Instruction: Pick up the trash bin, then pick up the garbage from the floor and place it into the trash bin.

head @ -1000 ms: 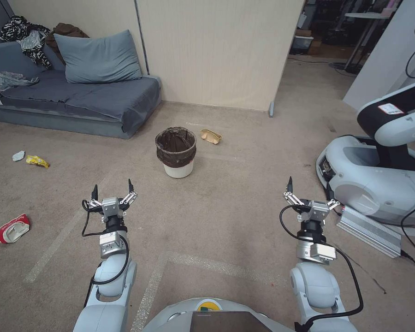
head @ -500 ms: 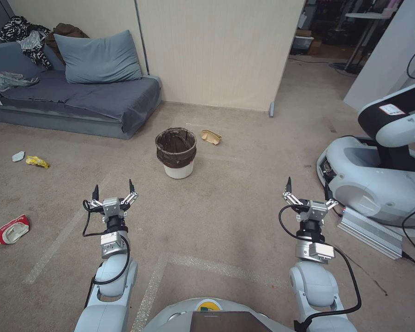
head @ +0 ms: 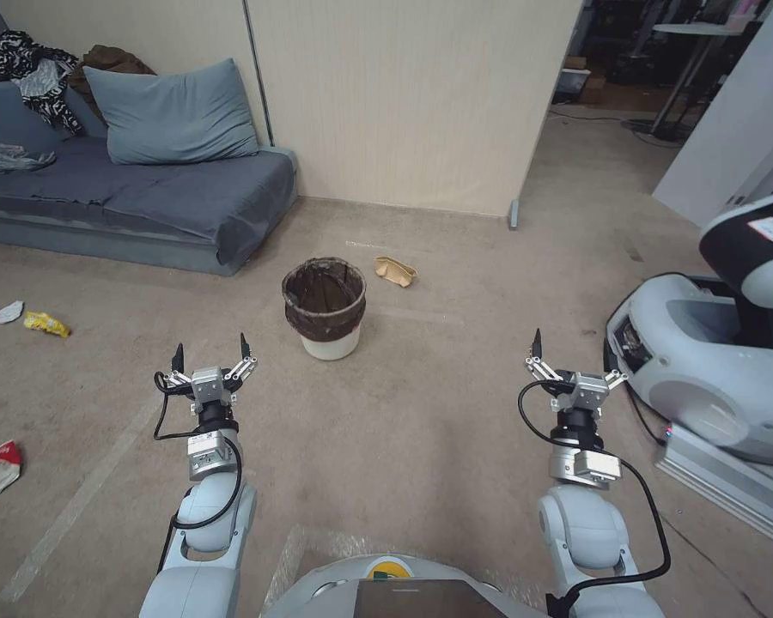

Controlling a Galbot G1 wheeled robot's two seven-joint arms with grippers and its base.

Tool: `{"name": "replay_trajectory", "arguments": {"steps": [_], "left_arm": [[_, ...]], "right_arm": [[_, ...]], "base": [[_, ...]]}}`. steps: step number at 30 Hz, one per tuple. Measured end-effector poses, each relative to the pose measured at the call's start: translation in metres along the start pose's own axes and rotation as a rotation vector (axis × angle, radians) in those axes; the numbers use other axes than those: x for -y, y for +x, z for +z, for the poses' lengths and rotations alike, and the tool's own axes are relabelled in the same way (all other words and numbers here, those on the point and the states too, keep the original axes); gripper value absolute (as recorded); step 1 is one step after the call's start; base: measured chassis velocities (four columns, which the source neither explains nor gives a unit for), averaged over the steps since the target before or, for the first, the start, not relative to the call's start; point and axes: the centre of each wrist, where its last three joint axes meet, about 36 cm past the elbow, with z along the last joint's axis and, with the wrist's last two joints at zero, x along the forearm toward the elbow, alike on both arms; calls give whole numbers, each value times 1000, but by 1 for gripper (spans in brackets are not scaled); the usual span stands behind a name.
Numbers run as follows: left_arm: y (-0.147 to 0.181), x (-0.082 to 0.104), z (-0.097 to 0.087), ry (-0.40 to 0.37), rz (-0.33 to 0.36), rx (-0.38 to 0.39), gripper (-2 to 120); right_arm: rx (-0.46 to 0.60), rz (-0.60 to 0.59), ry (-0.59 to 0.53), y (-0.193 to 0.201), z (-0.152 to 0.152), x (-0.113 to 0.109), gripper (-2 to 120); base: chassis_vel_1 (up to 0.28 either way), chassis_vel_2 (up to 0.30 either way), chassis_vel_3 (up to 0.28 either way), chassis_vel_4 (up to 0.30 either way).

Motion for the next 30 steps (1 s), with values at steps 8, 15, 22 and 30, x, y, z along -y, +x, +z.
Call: {"name": "replay_trajectory", "arguments": {"steps": [8,15,22,30], "left_arm": [[0,0,0,0,-1,-1,100],[0,0,0,-1,-2,-1,100],[1,-1,-1,-1,-2,1,100],[1,-2,-3,-1,-5,5,100]], "right_arm": [[2,0,-1,-1,0,0,100],[3,1,-2,-1,0,0,100],[5,2,-2,0,-2,0,100],[13,6,-4,0,-2,-1,100]], "base": [[-231,246,233,-246],[-240,242,247,-231],[-226,225,228,-234],[-203,222,203,-216]]}}
